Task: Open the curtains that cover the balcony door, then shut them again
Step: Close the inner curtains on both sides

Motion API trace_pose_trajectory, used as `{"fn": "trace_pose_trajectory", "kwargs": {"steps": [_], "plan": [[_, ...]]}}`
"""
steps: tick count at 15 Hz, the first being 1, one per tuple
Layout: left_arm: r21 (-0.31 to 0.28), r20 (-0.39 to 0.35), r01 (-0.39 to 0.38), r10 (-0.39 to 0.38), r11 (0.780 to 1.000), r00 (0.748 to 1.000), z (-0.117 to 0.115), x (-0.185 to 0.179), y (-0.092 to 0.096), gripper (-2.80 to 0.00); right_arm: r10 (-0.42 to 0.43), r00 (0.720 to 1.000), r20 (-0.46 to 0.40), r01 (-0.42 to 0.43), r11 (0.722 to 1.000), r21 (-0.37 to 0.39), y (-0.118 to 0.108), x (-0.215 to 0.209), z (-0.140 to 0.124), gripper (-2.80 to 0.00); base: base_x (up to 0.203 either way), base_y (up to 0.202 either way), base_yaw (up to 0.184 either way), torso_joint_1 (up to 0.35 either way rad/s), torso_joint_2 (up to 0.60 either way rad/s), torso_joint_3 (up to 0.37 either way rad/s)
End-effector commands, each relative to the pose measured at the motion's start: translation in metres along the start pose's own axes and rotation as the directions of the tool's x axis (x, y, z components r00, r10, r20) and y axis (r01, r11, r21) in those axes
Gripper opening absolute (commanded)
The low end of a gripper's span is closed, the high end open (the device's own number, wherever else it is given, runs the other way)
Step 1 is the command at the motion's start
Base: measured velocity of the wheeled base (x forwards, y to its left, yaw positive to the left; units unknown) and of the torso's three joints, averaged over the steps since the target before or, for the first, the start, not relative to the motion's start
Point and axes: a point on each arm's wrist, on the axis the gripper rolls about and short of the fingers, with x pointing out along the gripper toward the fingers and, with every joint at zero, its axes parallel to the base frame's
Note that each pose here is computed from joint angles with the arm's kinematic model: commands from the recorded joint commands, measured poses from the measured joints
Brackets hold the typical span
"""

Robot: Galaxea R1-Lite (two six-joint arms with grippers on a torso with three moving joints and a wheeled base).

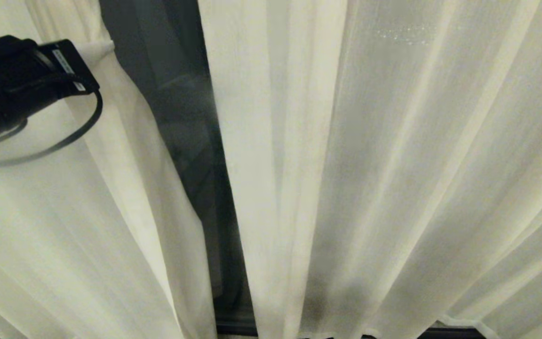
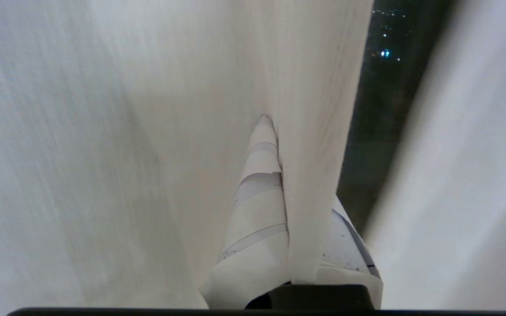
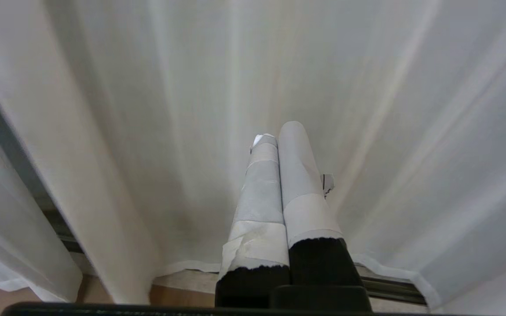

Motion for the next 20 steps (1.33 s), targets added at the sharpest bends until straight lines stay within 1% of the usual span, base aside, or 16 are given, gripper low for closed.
{"fn": "trace_pose_trajectory", "kwargs": {"steps": [1,20], "plan": [[-0.002,-0.002,0.004,-0.004,1.000,1.000,-0.0011,0.0014,-0.0006,-2.80,0.001,1.000,-0.001,-0.001,1.000,-0.001,0.0000,0.0001,0.0000,-2.80,0.000,-0.191,0.003,0.000,0.00,0.000],[-0.004,-0.016,0.007,-0.007,1.000,1.000,-0.0056,0.0050,-0.0008,-2.80,0.001,1.000,-0.001,-0.001,1.000,-0.001,0.0000,0.0001,0.0000,-2.80,0.000,-0.188,0.001,0.003,0.00,0.002]]}}
